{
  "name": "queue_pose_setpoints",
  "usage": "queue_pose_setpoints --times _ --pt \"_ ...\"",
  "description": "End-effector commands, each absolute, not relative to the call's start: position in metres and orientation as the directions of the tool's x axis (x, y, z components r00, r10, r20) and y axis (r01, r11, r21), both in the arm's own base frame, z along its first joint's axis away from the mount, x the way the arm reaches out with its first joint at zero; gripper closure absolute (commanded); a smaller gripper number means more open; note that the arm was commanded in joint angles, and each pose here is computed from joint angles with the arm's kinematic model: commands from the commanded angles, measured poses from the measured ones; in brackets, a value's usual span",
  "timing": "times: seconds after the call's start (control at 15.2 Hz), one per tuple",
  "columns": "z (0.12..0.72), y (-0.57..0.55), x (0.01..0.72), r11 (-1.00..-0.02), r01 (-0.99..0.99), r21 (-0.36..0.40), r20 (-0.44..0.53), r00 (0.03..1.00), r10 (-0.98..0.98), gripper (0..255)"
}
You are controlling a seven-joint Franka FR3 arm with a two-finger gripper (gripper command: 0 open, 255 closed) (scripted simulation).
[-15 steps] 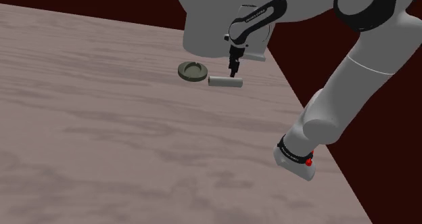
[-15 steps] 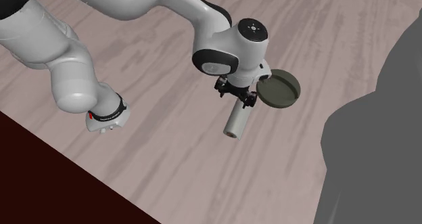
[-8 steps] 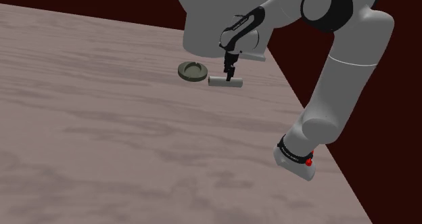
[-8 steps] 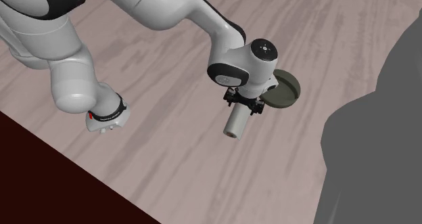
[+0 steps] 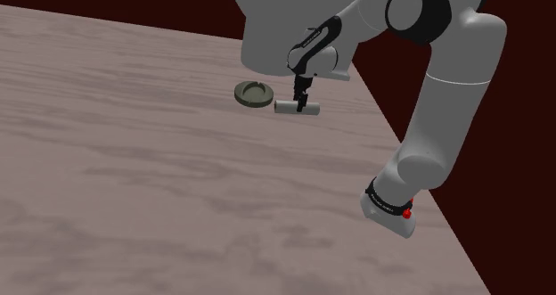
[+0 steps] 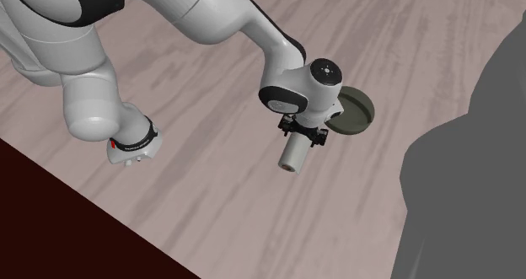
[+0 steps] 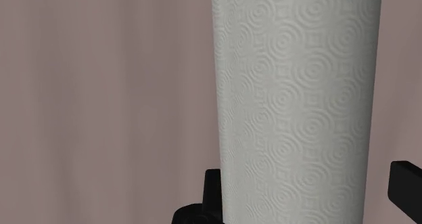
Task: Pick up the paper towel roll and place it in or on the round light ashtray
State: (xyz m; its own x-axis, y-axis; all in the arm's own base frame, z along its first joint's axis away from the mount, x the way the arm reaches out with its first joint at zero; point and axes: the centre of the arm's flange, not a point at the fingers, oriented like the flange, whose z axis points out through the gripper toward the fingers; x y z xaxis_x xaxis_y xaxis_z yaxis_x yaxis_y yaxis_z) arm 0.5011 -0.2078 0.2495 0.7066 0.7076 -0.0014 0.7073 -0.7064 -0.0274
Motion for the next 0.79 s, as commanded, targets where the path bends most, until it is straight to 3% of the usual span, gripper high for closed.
queue_pose_setpoints --times 0.0,0.2,0.26,0.73 --pt "0.2491 -0.2079 0.5012 -0.706 0.707 -0.027 -0.001 0.707 0.708 0" --pt "0.2491 -0.2079 0.5012 -0.706 0.707 -0.027 -0.001 0.707 0.708 0" --pt "0.2491 -0.2079 0.5012 -0.706 0.707 -0.027 -0.001 0.707 0.708 255" --pt "0.2491 -0.2079 0.5012 -0.706 0.707 -0.027 -0.001 0.707 0.708 255"
